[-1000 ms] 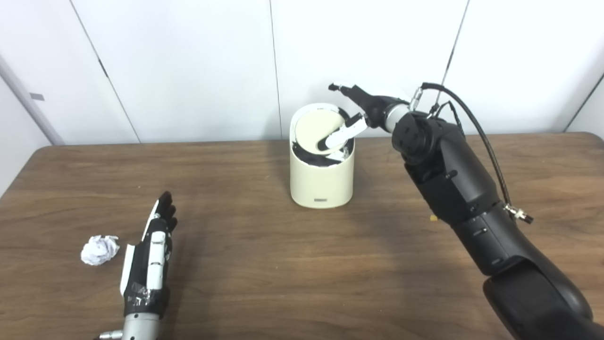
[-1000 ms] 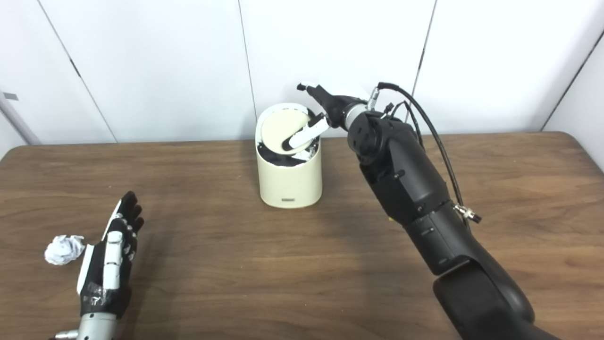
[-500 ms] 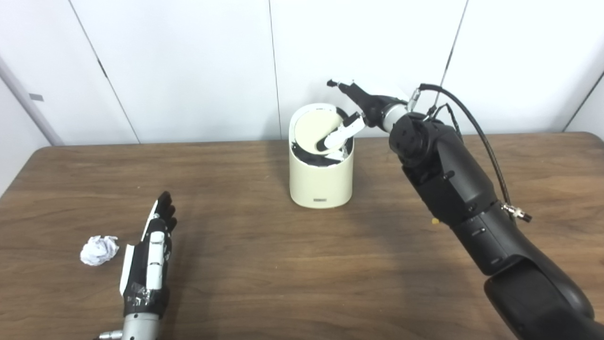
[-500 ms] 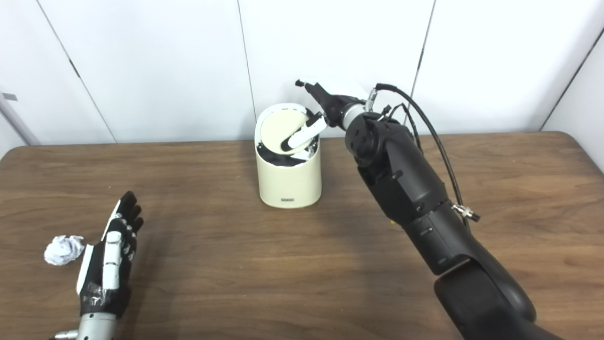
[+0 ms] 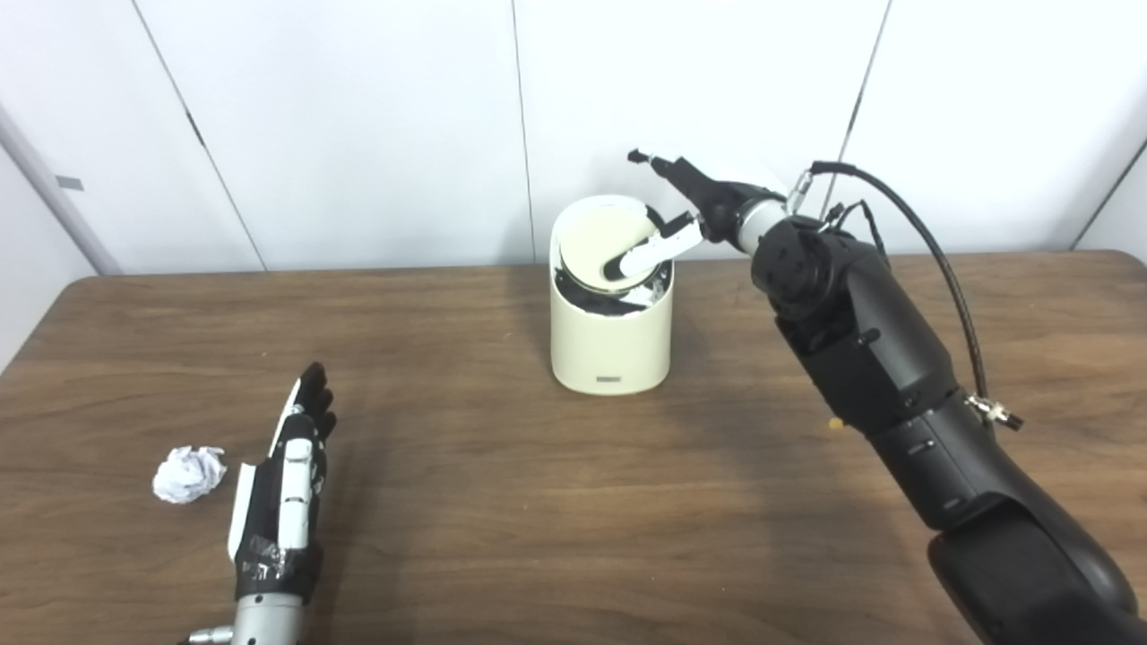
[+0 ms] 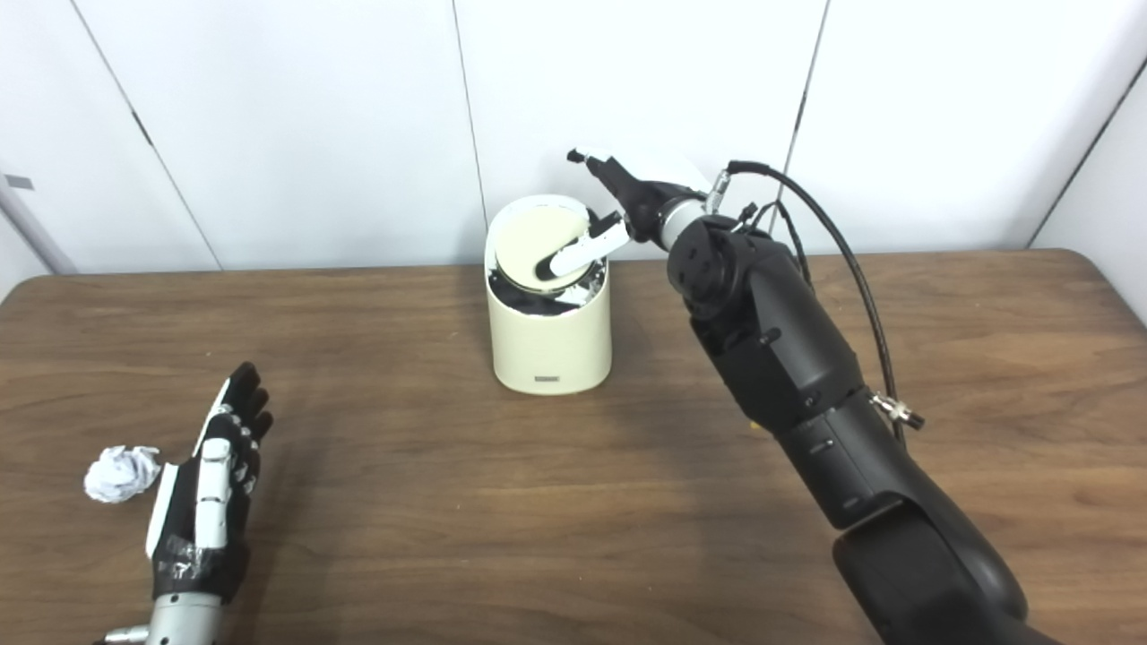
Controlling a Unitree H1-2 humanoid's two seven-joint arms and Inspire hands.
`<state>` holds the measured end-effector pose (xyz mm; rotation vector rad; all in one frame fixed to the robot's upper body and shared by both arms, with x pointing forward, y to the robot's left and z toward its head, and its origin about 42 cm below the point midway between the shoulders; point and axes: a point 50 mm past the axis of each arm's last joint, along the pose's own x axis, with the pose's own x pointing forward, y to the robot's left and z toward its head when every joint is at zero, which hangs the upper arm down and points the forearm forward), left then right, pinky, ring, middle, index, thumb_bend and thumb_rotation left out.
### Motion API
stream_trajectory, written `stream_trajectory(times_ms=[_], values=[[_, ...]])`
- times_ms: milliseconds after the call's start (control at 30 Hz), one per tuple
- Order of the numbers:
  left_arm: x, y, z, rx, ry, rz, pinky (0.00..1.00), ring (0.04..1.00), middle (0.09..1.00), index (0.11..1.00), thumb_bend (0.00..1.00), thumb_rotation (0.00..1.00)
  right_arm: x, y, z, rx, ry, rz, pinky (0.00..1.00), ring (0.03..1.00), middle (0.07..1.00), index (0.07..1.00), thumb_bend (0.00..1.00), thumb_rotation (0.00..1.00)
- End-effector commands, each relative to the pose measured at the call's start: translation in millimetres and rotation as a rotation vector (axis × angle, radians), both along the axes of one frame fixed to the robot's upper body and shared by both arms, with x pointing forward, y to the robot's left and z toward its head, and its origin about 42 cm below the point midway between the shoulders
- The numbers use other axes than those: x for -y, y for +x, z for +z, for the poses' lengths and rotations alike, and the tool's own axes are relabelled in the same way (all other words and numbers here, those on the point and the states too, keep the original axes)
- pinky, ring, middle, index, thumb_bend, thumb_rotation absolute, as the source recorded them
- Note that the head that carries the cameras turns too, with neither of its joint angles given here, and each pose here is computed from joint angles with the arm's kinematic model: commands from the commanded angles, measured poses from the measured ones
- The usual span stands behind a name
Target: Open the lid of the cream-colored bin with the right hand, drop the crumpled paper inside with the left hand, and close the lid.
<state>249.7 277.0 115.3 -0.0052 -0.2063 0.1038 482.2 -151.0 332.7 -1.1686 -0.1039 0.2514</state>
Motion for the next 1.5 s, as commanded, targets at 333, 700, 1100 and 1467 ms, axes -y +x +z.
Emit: stream_trajectory(times_ms=[333, 700, 1100, 1467], values=[[8, -7, -21, -0.046, -0.034, -0.017, 1.0, 1.0, 1.0, 0.995, 0.44, 0.98, 18, -7, 38, 0.129, 0.08, -0.018, 0.78, 0.899, 0.934, 0.941, 0.89, 0.54], [7, -6, -21, -0.043, -0.031, -0.019, 1.0, 1.0, 1.0, 0.994, 0.42, 0.98, 45, -22, 33, 0.138, 0.15, -0.072, 0.74, 0.896, 0.936, 0.928, 0.76, 0.56], [5, -3, -23, -0.042, -0.03, -0.021, 1.0, 1.0, 1.0, 0.994, 0.41, 0.97, 69, -42, 12, 0.153, 0.153, -0.111, 0.68, 0.851, 0.907, 0.911, 0.72, 0.58], [4, -4, -21, -0.047, -0.021, -0.02, 1.0, 1.0, 1.0, 0.993, 0.43, 0.98, 88, -67, -22, 0.108, 0.331, -0.156, 0.79, 0.88, 0.9, 0.899, 0.66, 0.62]])
